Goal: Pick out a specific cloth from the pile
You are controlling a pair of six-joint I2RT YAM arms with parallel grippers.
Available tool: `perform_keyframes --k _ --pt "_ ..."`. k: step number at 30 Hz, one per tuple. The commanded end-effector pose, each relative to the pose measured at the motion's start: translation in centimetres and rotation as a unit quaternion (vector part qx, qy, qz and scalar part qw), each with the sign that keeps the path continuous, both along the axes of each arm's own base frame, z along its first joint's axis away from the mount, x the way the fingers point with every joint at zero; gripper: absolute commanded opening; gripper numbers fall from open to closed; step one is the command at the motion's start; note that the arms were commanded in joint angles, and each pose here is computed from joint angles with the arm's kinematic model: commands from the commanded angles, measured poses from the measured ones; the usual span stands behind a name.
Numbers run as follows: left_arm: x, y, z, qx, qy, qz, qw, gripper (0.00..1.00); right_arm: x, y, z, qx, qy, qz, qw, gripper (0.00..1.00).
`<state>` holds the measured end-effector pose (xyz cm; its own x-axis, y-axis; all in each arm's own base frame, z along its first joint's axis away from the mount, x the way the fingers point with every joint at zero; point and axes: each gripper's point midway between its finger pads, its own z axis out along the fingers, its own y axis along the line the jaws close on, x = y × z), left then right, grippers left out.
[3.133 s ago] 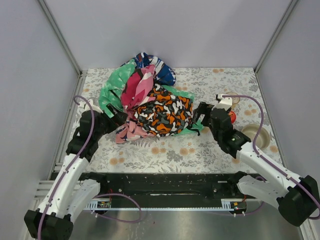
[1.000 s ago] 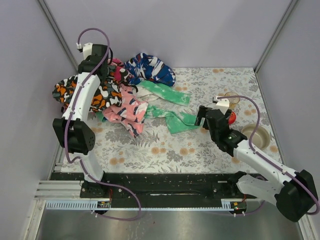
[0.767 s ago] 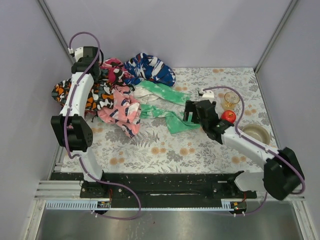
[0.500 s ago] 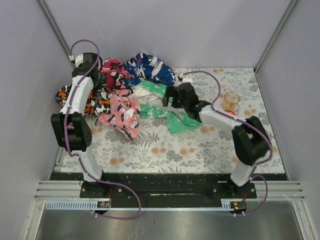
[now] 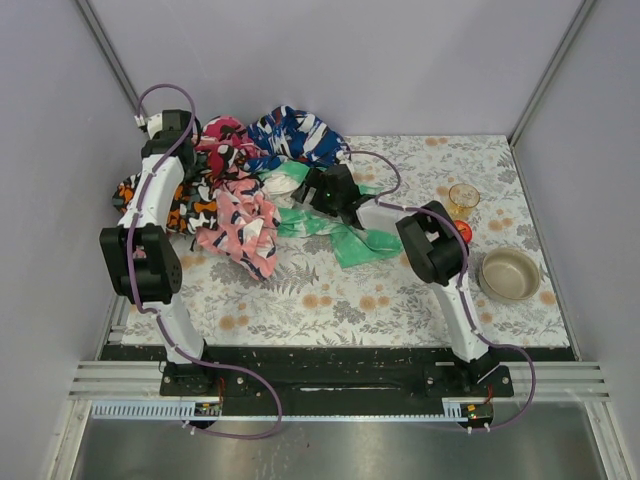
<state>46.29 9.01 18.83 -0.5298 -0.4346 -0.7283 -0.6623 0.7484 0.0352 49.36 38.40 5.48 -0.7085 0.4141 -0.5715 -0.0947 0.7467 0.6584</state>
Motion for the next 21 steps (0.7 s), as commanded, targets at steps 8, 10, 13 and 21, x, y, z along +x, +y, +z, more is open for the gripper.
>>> perform_keyframes --k 8,10,13,21 --pt "0.9 0.8 0.3 -0.012 -0.032 0.009 0.999 0.0 1.4 5.8 3.6 0.099 -0.058 0.043 0.992 0.96" --pt "0.9 0.8 0.2 -0.011 -0.03 0.009 0.999 0.0 1.9 6.7 4.3 0.105 -0.07 0.049 0.991 0.95" --pt "1.0 0.7 -0.1 -0.013 -0.033 0.004 0.999 0.0 2.4 8.0 4.5 0.115 -0.072 0.053 0.989 0.91" --pt "0.7 -0.1 -2.5 -0.031 -0.02 -0.011 0.999 0.0 4.5 9.5 7.1 0.108 -0.115 0.031 0.987 0.62"
